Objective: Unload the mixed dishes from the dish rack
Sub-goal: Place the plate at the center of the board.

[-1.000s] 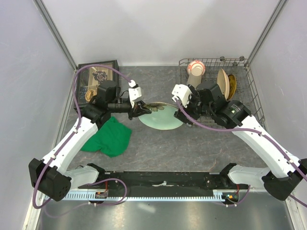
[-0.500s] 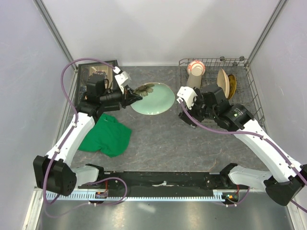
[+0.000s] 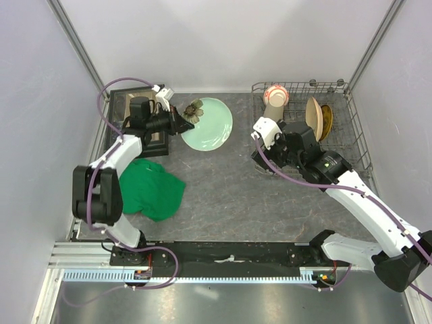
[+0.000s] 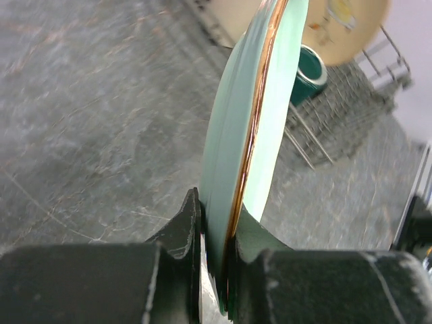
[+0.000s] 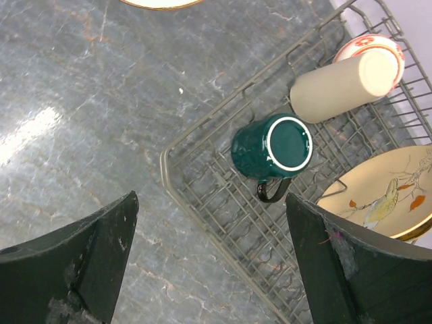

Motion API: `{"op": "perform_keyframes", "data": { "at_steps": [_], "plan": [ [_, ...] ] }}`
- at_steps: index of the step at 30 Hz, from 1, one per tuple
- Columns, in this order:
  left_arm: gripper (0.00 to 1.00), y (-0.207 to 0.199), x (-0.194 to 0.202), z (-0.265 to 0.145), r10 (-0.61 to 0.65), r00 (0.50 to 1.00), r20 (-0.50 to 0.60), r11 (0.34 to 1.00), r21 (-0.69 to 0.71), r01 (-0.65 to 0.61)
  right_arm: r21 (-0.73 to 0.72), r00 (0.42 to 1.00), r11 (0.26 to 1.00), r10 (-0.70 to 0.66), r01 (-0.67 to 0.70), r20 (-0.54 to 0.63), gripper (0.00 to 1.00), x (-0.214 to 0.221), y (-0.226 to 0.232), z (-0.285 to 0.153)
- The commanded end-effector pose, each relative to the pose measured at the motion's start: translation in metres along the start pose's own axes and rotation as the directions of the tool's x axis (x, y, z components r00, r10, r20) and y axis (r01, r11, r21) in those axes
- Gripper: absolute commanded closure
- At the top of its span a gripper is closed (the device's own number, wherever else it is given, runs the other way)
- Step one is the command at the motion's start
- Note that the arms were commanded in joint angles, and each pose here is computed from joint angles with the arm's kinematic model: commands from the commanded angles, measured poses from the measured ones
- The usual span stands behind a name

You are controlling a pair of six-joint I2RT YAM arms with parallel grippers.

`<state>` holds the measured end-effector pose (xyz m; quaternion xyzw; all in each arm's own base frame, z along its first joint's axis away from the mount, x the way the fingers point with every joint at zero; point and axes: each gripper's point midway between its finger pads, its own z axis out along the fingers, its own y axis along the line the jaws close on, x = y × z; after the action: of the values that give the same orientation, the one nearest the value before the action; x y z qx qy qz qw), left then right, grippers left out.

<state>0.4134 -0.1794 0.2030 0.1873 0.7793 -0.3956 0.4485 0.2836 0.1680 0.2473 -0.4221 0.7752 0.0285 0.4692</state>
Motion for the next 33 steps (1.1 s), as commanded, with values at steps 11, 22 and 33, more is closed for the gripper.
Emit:
{"op": "perform_keyframes", "data": {
  "at_steps": [11,22,33],
  "plan": [
    [0.98,0.049,-0.045,0.059,-0.274,0.959,0.069,0.961,0.057,0.270,0.065,0.999,0.997,0.037,-0.039,0.033,0.02,0.009,-0.003,0.022],
    [0.98,0.095,-0.029,0.104,-0.412,0.911,-0.004,0.910,0.049,0.411,0.063,0.998,0.996,0.063,-0.065,0.026,0.02,0.027,-0.004,0.031],
    [0.98,0.124,-0.028,0.149,-0.523,0.852,-0.025,0.849,0.066,0.524,0.062,0.994,0.992,0.112,-0.112,0.007,0.02,0.040,-0.013,0.033]
  ]
}}
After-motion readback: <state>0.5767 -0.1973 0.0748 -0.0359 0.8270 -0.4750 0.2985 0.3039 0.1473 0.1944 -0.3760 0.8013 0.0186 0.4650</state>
